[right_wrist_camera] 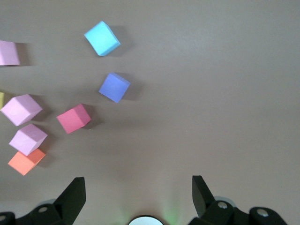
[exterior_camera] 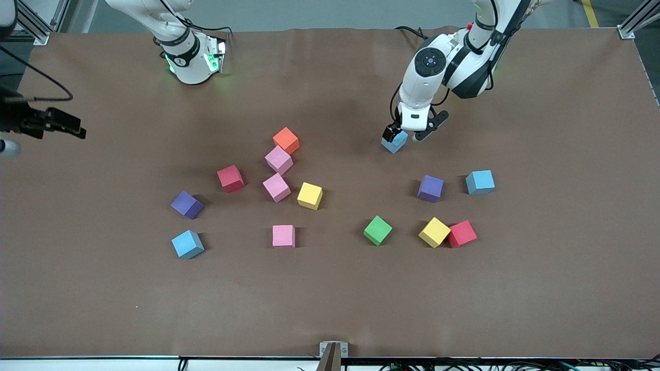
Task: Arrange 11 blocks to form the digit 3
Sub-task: 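Grasp the light blue cube with the left gripper while the right gripper moves out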
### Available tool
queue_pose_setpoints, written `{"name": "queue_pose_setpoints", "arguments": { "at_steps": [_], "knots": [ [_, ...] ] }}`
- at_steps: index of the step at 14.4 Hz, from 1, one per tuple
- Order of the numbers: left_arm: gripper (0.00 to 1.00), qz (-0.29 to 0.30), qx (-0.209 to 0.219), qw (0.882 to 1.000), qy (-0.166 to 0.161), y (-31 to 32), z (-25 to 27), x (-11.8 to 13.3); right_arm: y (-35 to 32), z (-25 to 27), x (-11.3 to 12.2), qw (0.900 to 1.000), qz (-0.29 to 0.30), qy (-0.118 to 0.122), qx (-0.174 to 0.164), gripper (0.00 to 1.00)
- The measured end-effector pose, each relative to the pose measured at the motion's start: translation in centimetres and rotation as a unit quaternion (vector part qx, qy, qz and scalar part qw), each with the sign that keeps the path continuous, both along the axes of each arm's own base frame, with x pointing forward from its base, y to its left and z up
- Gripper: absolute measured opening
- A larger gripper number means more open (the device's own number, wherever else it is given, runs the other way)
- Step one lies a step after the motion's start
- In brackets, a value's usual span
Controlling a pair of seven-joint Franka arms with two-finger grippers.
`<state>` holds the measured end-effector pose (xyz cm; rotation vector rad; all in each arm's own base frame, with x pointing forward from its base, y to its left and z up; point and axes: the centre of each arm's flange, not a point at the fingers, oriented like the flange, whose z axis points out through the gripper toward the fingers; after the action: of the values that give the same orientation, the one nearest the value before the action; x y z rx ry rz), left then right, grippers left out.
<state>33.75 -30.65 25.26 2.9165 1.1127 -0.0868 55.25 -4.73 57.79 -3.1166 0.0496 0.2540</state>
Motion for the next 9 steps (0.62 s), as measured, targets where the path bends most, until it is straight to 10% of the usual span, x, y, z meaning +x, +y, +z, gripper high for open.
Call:
{"name": "queue_pose_setpoints", "arguments": {
  "at_steps": [9],
  "knots": [
    [1.0, 0.003, -0.017, 0.999, 0.032, -0.3, -3.5, -0.8, 0.8, -4.6, 3.3, 0.998, -0.034, 0.035, -0.025, 1.0]
  ]
}}
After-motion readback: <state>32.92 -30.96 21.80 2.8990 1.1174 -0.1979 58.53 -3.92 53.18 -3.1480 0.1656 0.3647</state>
